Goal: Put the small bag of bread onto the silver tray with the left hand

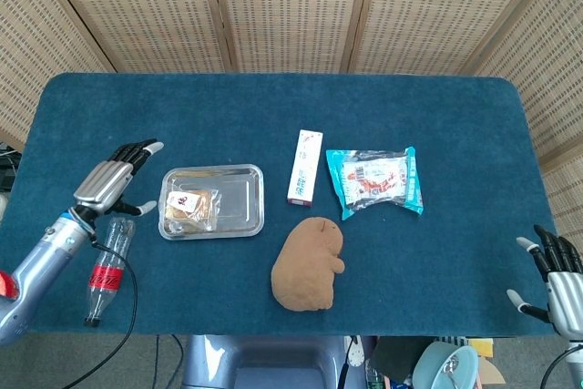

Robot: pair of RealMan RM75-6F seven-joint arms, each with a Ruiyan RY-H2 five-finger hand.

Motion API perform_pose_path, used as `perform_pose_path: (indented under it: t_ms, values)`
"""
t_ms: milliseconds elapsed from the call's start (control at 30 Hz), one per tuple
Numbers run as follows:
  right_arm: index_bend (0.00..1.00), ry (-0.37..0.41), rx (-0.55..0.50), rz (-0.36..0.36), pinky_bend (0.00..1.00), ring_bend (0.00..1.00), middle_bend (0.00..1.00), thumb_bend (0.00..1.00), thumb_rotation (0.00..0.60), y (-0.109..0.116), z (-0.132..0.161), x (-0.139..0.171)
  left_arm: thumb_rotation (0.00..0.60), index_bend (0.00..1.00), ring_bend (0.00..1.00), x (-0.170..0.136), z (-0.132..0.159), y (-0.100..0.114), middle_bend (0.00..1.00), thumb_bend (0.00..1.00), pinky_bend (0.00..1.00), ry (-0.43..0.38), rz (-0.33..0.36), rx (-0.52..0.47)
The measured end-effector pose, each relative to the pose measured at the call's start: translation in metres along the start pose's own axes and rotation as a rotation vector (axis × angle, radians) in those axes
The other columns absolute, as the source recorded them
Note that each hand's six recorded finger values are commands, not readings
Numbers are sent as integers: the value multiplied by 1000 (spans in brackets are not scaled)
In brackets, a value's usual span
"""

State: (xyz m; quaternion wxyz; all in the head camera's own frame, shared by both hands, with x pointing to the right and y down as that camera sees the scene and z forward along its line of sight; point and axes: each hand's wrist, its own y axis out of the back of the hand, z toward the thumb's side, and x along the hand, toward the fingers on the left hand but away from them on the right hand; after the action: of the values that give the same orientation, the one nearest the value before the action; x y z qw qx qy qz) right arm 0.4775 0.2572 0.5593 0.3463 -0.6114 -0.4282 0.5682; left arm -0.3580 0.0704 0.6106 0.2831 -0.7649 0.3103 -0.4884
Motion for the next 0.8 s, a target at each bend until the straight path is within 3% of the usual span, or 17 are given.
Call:
perform_pose_path:
  t_ms: [367, 567, 800]
  values:
    - [142, -6, 44, -21, 0, 0, 0, 220, 600, 6, 9, -14, 600, 0, 0, -108, -22, 19, 0, 301, 0, 142, 112, 181]
    - [142, 3, 98, -27, 0, 0, 0, 221, 600, 1, 18, -20, 600, 0, 0, -168, -38, 11, 0, 302, 0, 220, 146, 246]
    - [142, 46, 115, -37, 0, 0, 0, 221, 600, -6, 37, -26, 600, 0, 0, -185, -52, -9, 0, 305, 0, 227, 148, 265]
